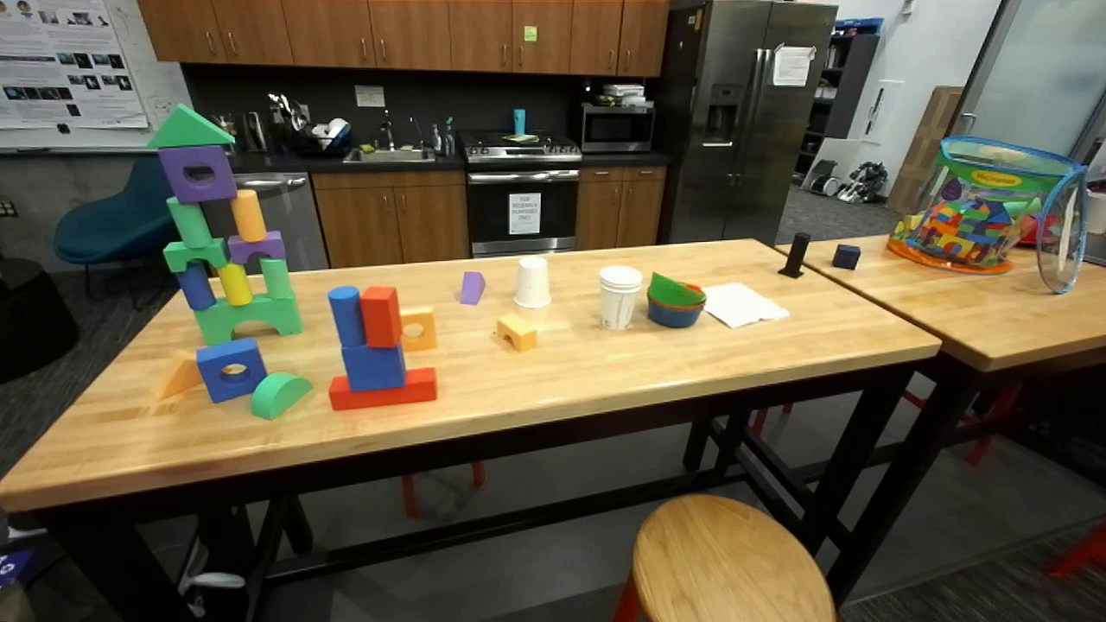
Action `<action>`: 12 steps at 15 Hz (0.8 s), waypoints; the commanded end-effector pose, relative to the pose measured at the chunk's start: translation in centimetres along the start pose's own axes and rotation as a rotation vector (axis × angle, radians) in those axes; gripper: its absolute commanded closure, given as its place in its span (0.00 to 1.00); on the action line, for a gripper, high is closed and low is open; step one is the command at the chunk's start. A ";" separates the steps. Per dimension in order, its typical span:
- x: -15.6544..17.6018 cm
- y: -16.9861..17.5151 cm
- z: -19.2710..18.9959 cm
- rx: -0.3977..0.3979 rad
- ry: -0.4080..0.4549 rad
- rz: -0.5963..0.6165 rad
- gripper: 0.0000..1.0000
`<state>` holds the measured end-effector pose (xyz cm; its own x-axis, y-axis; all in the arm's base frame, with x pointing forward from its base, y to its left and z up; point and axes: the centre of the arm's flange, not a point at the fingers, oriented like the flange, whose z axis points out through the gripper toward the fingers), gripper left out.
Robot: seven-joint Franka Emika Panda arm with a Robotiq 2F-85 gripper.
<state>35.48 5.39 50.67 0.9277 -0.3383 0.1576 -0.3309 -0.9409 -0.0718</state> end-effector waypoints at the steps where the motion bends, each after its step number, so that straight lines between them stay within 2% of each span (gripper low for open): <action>1: 1.1 -1.5 1.2 0.030 0.010 0.200 0.00; 9: 2.7 -1.0 2.6 0.099 0.098 0.613 0.00; 12: 3.8 -0.3 3.8 0.115 0.155 0.764 0.00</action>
<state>38.71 4.93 48.88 0.5385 -0.8283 0.1546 -0.7816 -0.5596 -0.2756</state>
